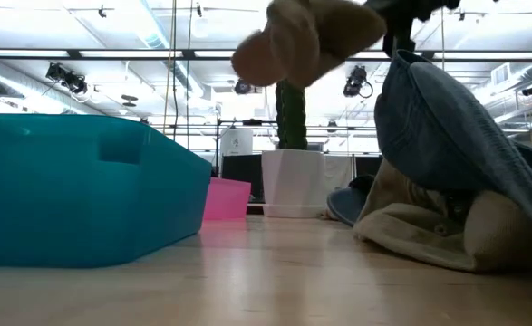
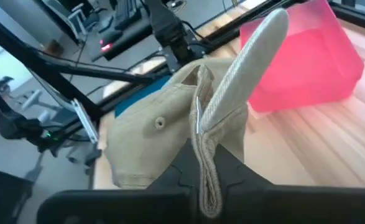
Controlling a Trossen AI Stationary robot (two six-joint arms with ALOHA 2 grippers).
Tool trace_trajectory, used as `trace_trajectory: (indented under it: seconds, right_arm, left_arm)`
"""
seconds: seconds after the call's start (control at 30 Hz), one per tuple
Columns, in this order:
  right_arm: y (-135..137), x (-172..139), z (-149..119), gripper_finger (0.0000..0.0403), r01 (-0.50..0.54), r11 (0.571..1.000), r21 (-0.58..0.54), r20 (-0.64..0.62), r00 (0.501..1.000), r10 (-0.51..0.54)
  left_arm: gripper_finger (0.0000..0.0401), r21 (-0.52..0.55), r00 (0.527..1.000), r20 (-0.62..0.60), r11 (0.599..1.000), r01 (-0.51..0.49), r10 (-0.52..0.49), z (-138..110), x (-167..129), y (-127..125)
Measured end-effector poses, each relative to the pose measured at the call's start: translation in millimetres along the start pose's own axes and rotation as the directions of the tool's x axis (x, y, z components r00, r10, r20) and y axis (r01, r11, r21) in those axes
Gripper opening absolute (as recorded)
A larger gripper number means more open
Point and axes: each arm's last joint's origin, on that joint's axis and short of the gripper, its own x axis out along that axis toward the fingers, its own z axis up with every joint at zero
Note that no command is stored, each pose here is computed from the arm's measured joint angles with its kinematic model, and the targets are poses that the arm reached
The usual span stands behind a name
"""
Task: Pick & Place hat
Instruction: Put the middle brown cap into the blue bin
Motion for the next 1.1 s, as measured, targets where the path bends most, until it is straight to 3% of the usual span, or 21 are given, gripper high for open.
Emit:
trace_trajectory:
  seconds: [0.2,0.33,0.5,0.67,0.77,0.87,1.0,1.1]
  right_arm:
    - [12,-13,26,0.0003,-0.093,0.995,-0.018,0.014,0.996,0.094]
    - [20,-19,37,0.0002,-0.175,0.982,-0.067,0.017,0.984,0.176]
    - [26,-26,47,0.0002,-0.205,0.966,-0.159,0.042,0.976,0.214]
    - [32,-32,57,0.0002,-0.209,0.948,-0.242,0.075,0.97,0.233]
    - [35,-36,62,0.0002,-0.21,0.938,-0.276,0.093,0.966,0.243]
    - [38,-39,67,0.0002,-0.216,0.927,-0.305,0.121,0.957,0.263]
    - [40,-40,68,0.0002,-0.258,0.912,-0.318,0.107,0.946,0.305]
    - [41,-40,68,0.0002,-0.276,0.906,-0.321,0.094,0.942,0.321]
  left_arm:
    - [0.0284,0.105,1.0,-0.005,0.994,0.026,-0.026,-1,0,-1]
    - [0.0284,0.1,1.0,-0.008,0.995,0.027,-0.026,-1,0,-1]
    - [0.0284,-0.063,1.0,-0.008,0.998,0.027,-0.027,-1,0,-1]
    - [0.0284,-0.242,0.999,-0.008,0.969,0.043,-0.046,-1,0,-1]
    - [0.0284,-0.392,0.993,0.007,0.913,0.111,-0.118,1,1,-2]
    - [0.0284,-0.555,0.964,0.019,0.799,0.232,-0.267,2,4,-2]
    - [0.0284,-0.692,0.897,0.021,0.641,0.332,-0.442,1,10,-4]
    - [0.0284,-0.746,0.853,-0.003,0.569,0.346,-0.523,-3,16,-6]
